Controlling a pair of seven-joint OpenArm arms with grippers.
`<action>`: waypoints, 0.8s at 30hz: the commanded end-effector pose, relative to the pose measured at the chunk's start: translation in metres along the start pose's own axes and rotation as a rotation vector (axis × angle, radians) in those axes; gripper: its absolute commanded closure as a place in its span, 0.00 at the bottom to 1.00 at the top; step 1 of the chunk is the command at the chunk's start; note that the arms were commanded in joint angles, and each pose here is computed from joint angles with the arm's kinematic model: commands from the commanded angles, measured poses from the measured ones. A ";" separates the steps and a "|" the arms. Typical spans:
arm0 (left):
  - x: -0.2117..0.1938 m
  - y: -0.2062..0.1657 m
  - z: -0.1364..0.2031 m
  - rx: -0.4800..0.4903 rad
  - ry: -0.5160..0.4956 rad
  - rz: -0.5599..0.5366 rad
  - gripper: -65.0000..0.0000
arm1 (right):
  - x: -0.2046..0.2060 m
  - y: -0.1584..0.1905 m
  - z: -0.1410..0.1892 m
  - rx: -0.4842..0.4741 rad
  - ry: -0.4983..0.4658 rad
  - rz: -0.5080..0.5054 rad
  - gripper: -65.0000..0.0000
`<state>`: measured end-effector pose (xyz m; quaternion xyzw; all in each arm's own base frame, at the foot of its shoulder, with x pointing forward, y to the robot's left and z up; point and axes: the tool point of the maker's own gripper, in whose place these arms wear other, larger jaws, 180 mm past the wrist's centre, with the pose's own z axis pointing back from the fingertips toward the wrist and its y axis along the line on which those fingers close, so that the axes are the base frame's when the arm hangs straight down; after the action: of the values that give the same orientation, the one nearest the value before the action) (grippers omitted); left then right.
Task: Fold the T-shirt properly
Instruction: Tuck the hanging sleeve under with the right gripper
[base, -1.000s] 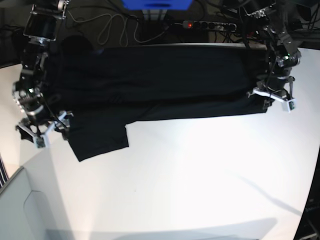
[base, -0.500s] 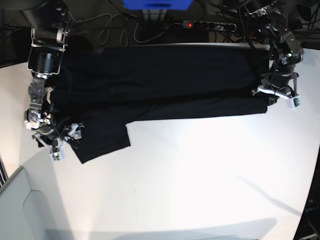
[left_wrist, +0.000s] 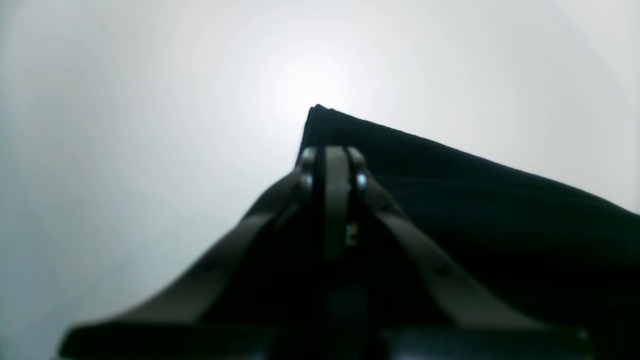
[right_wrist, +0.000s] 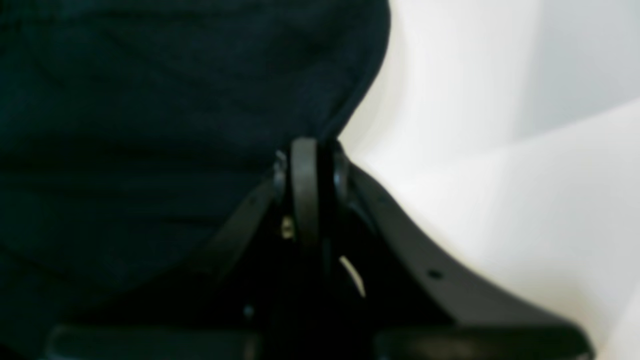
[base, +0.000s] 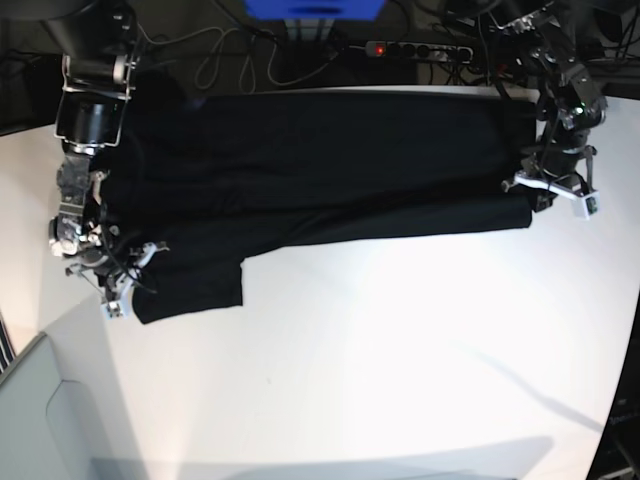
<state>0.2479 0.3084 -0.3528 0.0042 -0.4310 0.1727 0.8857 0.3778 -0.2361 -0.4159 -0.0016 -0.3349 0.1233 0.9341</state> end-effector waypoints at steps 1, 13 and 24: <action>0.017 0.000 0.002 -0.004 -0.055 -0.013 1.00 | 0.023 -0.010 0.013 -0.022 -0.073 0.034 1.00; 0.020 -0.001 0.004 -0.004 -0.062 -0.019 1.00 | 0.044 0.033 0.110 -0.084 -0.301 0.248 1.00; 0.019 -0.001 0.004 -0.004 -0.061 -0.020 1.00 | 0.033 0.024 0.120 -0.113 -0.299 0.235 1.00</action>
<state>0.2488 0.3090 -0.3502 0.0063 -0.4337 0.1699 0.8849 0.3118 -0.2142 -0.3230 -0.0703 -0.4447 0.2069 0.8686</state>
